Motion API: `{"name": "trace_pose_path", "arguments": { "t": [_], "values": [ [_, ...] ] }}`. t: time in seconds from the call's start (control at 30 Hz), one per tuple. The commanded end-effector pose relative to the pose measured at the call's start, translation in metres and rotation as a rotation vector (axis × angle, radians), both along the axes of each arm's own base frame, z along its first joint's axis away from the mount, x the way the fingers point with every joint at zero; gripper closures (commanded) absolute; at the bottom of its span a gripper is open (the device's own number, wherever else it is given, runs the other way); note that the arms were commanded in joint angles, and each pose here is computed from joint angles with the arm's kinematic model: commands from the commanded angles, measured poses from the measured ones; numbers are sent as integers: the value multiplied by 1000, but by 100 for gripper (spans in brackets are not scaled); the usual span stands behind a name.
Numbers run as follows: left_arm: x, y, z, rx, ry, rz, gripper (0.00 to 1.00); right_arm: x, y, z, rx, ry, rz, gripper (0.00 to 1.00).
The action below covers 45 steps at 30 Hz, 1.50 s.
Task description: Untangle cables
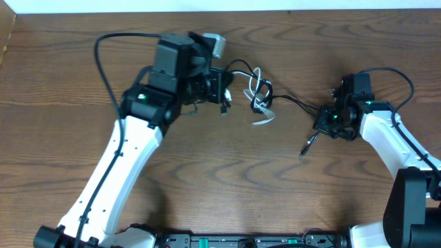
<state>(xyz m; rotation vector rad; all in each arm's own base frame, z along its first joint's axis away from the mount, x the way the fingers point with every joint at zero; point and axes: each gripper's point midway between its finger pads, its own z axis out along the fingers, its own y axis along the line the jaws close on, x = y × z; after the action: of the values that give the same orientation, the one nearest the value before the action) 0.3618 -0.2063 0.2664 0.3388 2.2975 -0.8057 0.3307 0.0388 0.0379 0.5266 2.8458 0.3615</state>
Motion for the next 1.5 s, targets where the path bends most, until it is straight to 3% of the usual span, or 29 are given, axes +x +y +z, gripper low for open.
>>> {"name": "trace_pose_path", "arguments": {
  "t": [0.0, 0.27, 0.5, 0.6, 0.67, 0.73, 1.13, 1.27, 1.37, 1.47],
  "values": [
    [6, 24, 8, -11, 7, 85, 92, 2, -15, 5, -33, -16, -31, 99],
    [-14, 33, -38, 63, 211, 89, 93, -1, 2, 9, 61, -26, 73, 99],
    [-33, 22, -114, 205, 433, -30, 91, -5, 9, 10, 95, -19, 104, 99],
    [-31, 25, -137, 246, 487, -18, 67, -7, 9, 9, 94, -10, 108, 99],
    [-28, 24, -149, 252, 508, -20, 38, -8, 9, 9, 91, -12, 120, 99],
    [-25, 22, -152, 248, 505, -23, 34, -7, 9, 9, 91, -12, 120, 99],
    [0, -33, -137, 142, 338, -102, 39, -7, 9, 9, 91, -12, 120, 99],
    [-2, -57, -164, 141, 404, -65, 48, -8, 9, 9, 91, -12, 120, 99],
    [-2, -55, -200, 207, 494, 67, 49, -8, 9, 9, 91, -12, 120, 99],
    [-2, -59, -220, 210, 543, 97, 49, -7, 9, 9, 91, -12, 120, 99]
  ]
}}
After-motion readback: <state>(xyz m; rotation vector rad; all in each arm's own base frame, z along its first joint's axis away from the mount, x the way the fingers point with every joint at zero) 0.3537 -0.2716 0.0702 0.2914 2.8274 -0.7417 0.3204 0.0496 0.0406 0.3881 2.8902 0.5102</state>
